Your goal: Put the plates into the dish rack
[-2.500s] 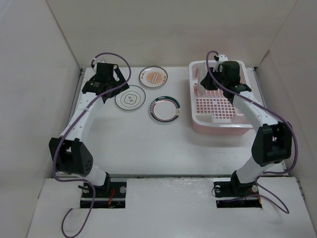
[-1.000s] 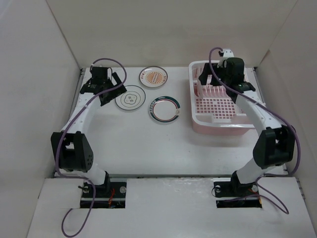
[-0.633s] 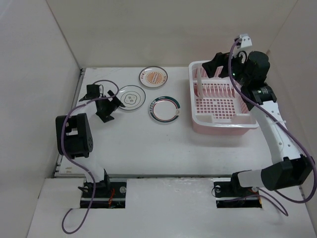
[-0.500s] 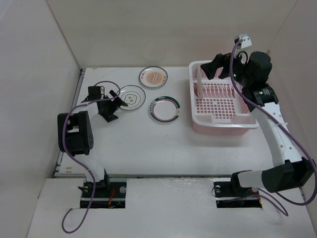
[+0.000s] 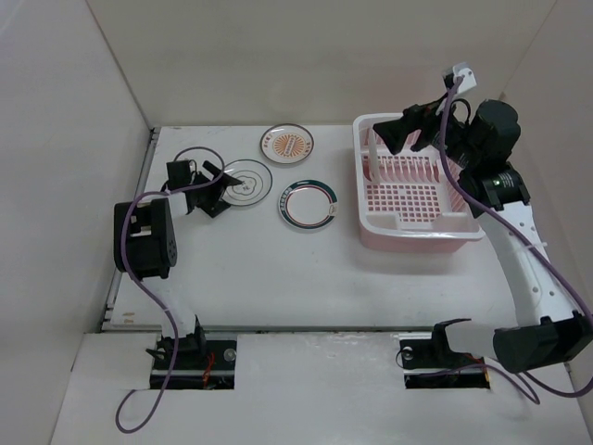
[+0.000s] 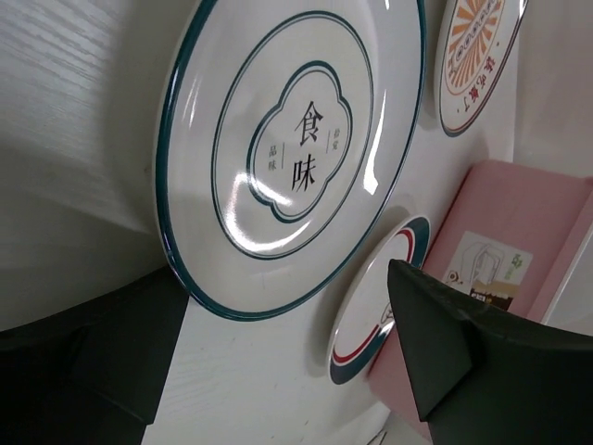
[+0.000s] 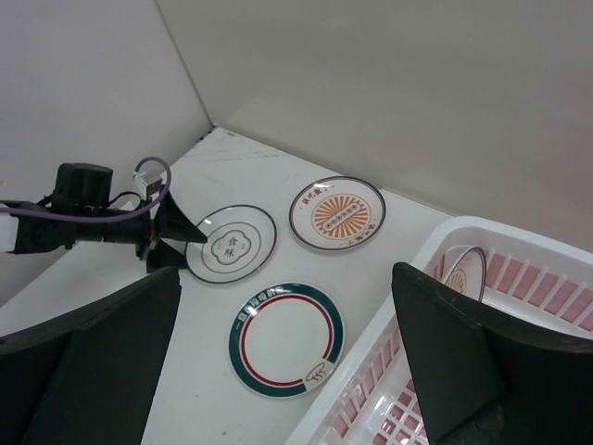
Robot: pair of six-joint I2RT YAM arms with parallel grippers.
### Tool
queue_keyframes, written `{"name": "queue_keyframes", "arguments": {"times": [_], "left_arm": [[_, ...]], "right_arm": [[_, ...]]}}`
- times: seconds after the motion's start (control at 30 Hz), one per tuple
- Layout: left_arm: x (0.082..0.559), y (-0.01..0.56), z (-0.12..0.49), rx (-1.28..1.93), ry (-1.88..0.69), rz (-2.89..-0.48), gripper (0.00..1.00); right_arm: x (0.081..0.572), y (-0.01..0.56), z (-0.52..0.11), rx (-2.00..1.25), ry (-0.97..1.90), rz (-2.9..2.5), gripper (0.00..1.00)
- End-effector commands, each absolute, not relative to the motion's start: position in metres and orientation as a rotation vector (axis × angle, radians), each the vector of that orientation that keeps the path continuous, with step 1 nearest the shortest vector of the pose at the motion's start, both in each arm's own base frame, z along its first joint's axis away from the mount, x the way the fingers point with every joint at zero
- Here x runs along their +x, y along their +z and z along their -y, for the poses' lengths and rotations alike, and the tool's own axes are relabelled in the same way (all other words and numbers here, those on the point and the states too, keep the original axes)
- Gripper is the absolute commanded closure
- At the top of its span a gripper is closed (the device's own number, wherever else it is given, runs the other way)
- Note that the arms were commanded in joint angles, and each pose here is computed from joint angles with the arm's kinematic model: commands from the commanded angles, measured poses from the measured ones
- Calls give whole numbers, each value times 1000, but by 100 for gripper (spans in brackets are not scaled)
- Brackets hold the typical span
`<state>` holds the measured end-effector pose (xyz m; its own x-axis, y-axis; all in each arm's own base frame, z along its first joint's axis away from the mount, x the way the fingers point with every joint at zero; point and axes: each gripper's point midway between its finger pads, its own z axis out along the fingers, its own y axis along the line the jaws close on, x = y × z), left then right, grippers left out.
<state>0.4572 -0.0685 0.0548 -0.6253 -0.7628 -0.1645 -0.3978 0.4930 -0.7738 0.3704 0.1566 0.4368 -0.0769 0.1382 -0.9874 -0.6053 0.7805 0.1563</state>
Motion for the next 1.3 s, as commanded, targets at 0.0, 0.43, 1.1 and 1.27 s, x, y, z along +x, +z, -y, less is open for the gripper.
{"name": "queue_keyframes", "arguments": {"times": [0.0, 0.43, 1.1, 1.27], "left_arm": [[445, 21, 53, -1118, -832, -2291, 20], [457, 26, 48, -1184, -808, -2276, 96], [439, 192, 37, -1108, -695, -2201, 100], [421, 208, 59, -1169, -793, -2337, 100]], "right_arm": [[351, 480, -162, -435, 659, -1414, 0], [347, 499, -173, -445, 672, -1397, 0], [351, 355, -317, -1007, 219, -1589, 0], [351, 325, -372, -1103, 145, -1527, 0]]}}
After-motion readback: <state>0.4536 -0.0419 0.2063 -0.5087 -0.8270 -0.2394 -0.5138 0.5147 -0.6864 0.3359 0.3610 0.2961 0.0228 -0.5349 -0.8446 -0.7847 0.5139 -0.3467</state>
